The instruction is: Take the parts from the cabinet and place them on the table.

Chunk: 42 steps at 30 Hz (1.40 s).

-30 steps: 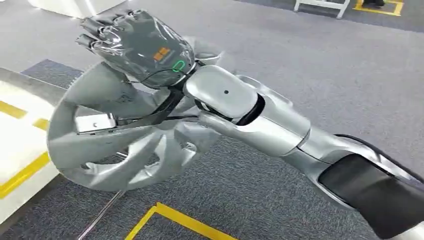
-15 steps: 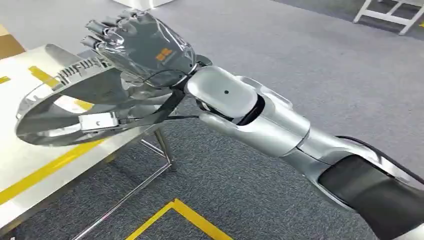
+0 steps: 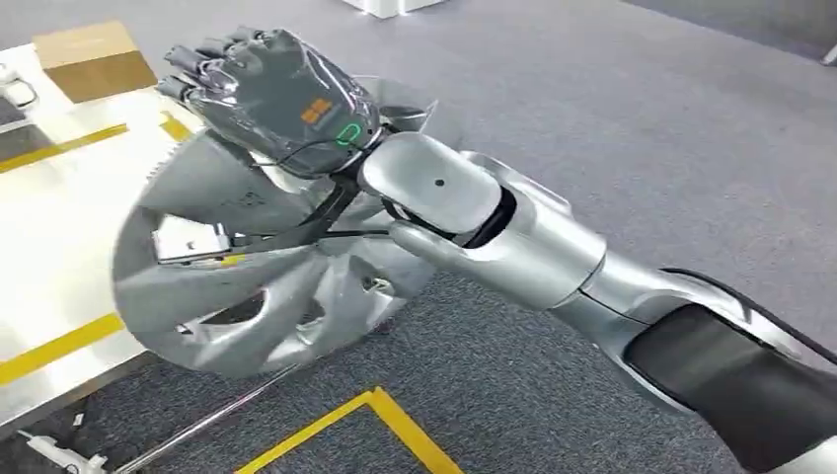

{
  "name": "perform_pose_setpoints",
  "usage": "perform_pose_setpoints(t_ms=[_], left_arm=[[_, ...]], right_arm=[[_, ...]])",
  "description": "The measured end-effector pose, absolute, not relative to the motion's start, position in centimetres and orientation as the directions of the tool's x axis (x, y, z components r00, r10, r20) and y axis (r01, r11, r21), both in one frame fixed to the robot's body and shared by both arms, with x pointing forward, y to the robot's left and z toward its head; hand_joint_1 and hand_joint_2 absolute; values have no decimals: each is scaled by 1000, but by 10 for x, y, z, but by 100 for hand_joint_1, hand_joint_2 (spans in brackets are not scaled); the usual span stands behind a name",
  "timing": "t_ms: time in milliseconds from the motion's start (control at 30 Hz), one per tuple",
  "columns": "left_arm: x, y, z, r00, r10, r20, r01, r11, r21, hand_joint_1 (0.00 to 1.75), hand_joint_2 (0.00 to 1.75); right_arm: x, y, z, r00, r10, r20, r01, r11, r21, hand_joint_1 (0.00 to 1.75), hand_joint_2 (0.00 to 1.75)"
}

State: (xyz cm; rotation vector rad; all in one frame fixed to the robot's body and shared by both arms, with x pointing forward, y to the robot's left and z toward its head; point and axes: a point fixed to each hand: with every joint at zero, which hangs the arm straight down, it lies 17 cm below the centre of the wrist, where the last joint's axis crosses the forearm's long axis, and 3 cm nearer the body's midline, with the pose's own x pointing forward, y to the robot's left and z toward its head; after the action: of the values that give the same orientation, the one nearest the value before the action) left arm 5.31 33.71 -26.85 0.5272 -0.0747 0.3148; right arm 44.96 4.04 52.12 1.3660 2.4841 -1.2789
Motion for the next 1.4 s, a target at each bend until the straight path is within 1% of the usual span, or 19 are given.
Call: perform_pose_setpoints(t_ms=[733, 1400], left_arm=[[61, 321, -268, 960, 219, 177, -278, 837, 471, 0, 175], [72, 321, -265, 965, 169, 202, -248, 841, 480, 0, 175]], right_arm=[[456, 38, 517, -587, 697, -413, 730, 233, -643, 175, 175], [460, 33, 513, -573, 707, -414, 735, 219, -642, 175, 175]])
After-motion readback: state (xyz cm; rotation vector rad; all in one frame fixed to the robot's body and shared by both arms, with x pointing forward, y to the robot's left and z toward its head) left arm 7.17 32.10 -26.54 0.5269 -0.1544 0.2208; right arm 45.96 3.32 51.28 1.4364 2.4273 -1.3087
